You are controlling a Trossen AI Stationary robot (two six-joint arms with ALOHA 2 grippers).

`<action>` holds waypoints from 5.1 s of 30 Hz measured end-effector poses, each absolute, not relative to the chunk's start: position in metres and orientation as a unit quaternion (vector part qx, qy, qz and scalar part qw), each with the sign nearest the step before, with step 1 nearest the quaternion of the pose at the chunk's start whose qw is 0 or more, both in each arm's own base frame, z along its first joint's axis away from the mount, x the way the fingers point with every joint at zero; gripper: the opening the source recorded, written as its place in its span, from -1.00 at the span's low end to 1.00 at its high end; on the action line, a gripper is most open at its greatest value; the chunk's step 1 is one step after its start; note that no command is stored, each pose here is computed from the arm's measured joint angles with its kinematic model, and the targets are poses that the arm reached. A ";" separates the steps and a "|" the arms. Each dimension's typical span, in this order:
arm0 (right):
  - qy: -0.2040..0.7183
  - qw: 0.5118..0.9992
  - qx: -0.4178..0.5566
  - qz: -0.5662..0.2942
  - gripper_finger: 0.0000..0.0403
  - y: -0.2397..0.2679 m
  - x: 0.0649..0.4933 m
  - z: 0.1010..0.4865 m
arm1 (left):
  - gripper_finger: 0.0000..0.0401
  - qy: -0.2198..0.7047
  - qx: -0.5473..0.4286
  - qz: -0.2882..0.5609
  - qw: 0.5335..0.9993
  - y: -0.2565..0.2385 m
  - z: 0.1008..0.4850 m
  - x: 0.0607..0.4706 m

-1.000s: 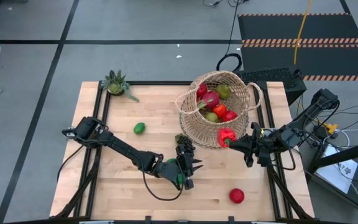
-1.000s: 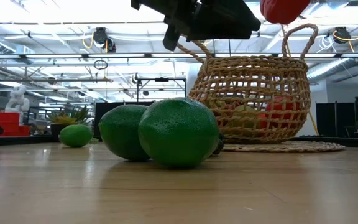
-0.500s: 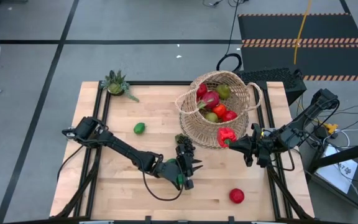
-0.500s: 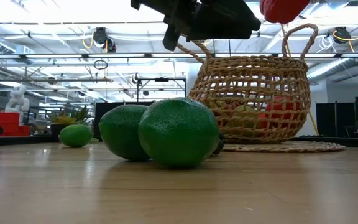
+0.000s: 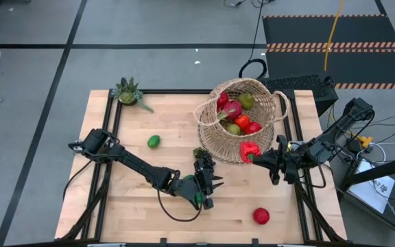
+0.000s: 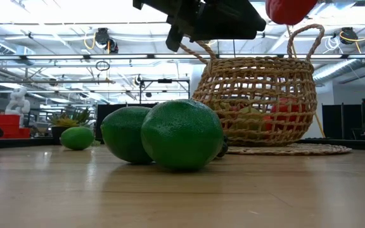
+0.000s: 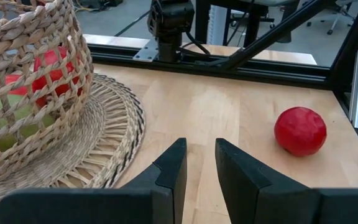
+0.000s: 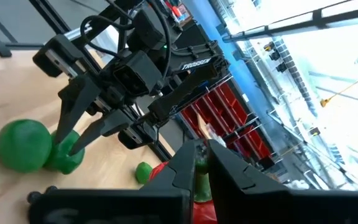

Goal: Build produce basket
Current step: Put the red bell pepper into the brown basket, then put the red tomato into the brown basket

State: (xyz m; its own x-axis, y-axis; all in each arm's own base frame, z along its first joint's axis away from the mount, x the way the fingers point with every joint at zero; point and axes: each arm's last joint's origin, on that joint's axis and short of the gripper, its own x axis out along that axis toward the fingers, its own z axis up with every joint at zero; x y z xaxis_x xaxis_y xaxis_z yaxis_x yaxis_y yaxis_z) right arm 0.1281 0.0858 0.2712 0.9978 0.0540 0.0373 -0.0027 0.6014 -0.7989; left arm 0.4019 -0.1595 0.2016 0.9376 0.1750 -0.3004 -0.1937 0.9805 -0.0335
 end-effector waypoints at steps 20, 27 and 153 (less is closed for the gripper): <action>-0.040 0.979 -0.199 0.016 -0.90 0.085 0.128 0.275 | -0.56 0.149 -0.035 0.094 0.984 -0.159 0.202 0.402; -0.051 0.994 -0.100 0.004 -0.90 0.082 0.130 0.279 | -0.56 0.149 -0.037 0.095 0.984 -0.159 0.202 0.402; 0.157 0.934 -0.153 -0.282 -0.11 -0.009 0.173 0.293 | -0.56 0.161 -0.026 0.094 0.982 -0.160 0.199 0.401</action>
State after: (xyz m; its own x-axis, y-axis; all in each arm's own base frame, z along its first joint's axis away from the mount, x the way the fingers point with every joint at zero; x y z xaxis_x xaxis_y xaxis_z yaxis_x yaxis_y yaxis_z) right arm 0.1730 -0.0088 0.2931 0.7914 -0.5752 -0.2069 0.4794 0.7940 -0.3737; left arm 0.4009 -0.1596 0.1994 0.9303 0.1767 -0.3214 -0.1938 0.9808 -0.0215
